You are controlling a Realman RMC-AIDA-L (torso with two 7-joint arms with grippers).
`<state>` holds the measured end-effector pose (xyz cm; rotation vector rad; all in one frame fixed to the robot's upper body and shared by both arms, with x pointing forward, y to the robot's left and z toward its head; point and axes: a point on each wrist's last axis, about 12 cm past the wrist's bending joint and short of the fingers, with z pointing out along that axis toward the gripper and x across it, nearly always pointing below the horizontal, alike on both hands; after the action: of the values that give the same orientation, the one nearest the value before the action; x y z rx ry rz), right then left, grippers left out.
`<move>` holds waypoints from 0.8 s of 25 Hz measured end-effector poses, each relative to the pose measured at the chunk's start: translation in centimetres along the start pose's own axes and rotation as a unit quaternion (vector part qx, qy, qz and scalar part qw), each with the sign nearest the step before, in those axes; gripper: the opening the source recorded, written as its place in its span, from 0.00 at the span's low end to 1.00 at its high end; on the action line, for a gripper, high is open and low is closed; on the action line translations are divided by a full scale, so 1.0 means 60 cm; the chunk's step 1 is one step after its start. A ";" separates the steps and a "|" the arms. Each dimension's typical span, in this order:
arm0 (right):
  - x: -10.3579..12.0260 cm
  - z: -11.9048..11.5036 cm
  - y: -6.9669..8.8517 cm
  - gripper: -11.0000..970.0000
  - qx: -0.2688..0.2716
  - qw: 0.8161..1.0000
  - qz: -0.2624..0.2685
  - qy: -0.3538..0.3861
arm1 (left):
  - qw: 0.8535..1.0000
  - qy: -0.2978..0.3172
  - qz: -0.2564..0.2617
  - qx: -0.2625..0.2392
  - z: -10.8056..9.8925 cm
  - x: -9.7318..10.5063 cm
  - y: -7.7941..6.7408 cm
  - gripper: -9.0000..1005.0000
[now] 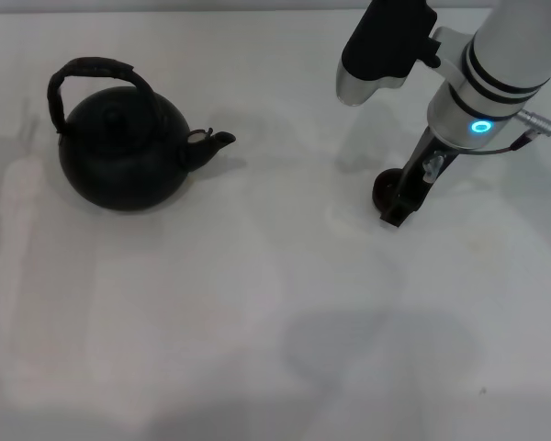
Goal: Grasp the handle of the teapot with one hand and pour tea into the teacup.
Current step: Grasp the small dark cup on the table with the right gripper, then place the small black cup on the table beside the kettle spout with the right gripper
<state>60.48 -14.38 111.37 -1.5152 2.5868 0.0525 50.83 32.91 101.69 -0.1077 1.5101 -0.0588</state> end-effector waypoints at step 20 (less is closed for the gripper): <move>-0.111 -0.051 0.081 0.75 0.015 0.985 -0.160 -0.056 | 1.000 0.001 0.001 0.006 0.001 0.001 -0.004 0.83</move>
<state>59.11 -6.55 115.15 -1.8377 2.2200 0.0598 50.90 32.64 101.69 -0.0965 1.5112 -0.0668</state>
